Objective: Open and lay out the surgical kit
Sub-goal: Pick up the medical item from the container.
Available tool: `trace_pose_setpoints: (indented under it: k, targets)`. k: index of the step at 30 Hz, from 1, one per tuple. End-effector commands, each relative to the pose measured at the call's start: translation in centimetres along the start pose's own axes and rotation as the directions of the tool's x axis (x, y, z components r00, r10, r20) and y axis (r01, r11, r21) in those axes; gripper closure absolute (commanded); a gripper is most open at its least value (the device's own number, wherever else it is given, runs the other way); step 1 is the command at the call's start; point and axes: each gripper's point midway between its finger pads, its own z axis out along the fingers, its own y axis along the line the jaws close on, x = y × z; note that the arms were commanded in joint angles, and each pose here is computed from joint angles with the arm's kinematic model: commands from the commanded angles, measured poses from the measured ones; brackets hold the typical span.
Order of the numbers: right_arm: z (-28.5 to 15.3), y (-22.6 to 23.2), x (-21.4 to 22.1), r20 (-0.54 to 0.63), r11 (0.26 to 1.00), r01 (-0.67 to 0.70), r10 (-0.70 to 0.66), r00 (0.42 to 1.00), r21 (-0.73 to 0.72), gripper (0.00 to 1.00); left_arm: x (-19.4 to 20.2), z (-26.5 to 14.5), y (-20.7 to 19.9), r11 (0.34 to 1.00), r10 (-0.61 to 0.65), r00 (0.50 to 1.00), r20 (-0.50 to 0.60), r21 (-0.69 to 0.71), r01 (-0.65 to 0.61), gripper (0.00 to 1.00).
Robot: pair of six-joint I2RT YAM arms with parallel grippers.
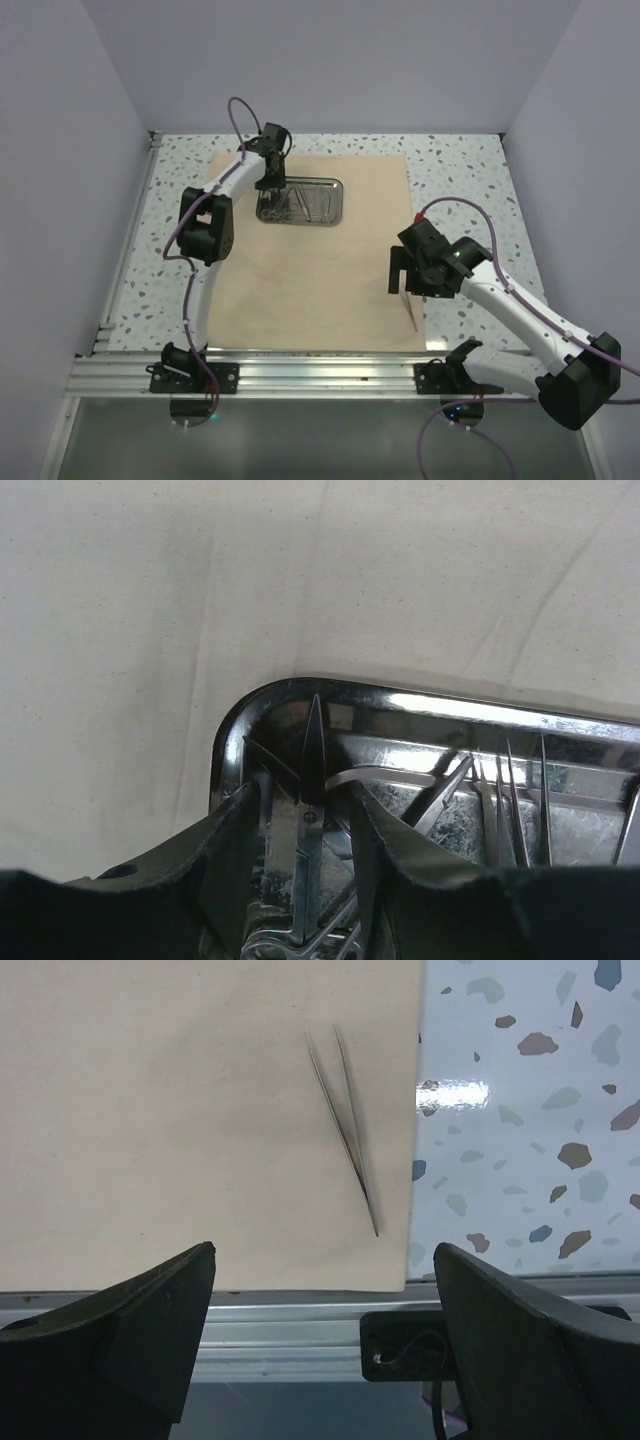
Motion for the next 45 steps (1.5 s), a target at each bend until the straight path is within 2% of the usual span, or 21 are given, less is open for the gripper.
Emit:
trace_pose_setpoints:
  k: [1,3,7,14,21,26,31,34,38,41,42,44,45]
  targets:
    - [-0.7,0.3,-1.2,0.027,1.0,-0.005,0.005,1.0,0.006,0.06,-2.0,-0.2,-0.8,0.999,-0.006,0.999,0.054,0.031,0.005,0.56]
    - [-0.6,0.4,-1.3,0.026,1.0,-0.006,0.006,1.0,0.007,0.06,-1.8,0.0,-0.7,1.0,-0.003,0.999,0.049,0.028,0.002,0.58]
    - [-0.5,0.4,-1.3,0.029,1.0,-0.009,0.009,1.0,0.01,0.06,-1.1,0.5,-0.5,1.0,0.0,0.999,0.032,0.017,-0.001,0.78]
    - [-0.6,0.3,-1.5,0.038,1.0,-0.01,0.009,0.999,0.018,0.06,-1.4,0.1,-0.1,1.0,-0.002,0.999,0.033,0.014,0.002,1.0]
    - [-1.4,0.6,-3.1,0.084,1.0,0.003,-0.004,0.996,0.016,0.06,-5.7,-4.9,0.1,0.998,-0.032,0.991,0.133,0.051,0.026,1.0]
    - [-2.1,0.8,-4.1,0.113,1.0,0.009,-0.01,0.994,0.013,0.06,-10.2,-10.8,0.0,0.992,-0.085,0.952,0.295,0.111,0.054,1.0]
    - [-2.6,0.9,-4.6,0.133,1.0,0.008,-0.009,0.991,0.006,0.06,-11.5,-15.0,0.1,0.99,-0.103,0.912,0.396,0.134,0.053,1.0]
    - [-2.8,1.0,-4.8,0.142,1.0,0.013,-0.013,0.99,0.001,0.06,-11.6,-16.3,0.2,0.992,-0.095,0.907,0.411,0.12,0.049,1.0]
    - [-3.2,1.9,-6.0,0.166,0.999,0.021,-0.017,0.986,-0.025,0.05,-9.2,-18.0,0.4,0.992,-0.085,0.925,0.369,0.119,0.043,1.0]
    - [-3.0,3.3,-7.5,0.181,0.998,0.042,-0.033,0.983,-0.047,0.05,-4.7,-19.4,0.4,0.99,-0.085,0.946,0.314,0.133,0.045,1.0]
    - [-3.0,3.9,-8.1,0.187,0.997,0.046,-0.035,0.982,-0.054,0.05,-1.6,-19.8,1.0,0.988,-0.103,0.956,0.274,0.143,0.066,1.0]
    - [-3.4,4.9,-9.8,0.216,0.997,0.04,-0.026,0.976,-0.062,0.05,2.2,-20.5,-0.4,0.973,-0.12,0.968,0.219,0.221,0.071,1.0]
    - [-3.8,5.3,-10.8,0.243,0.997,0.032,-0.014,0.97,-0.073,0.04,5.7,-20.6,-0.4,0.962,-0.157,0.974,0.161,0.247,0.114,1.0]
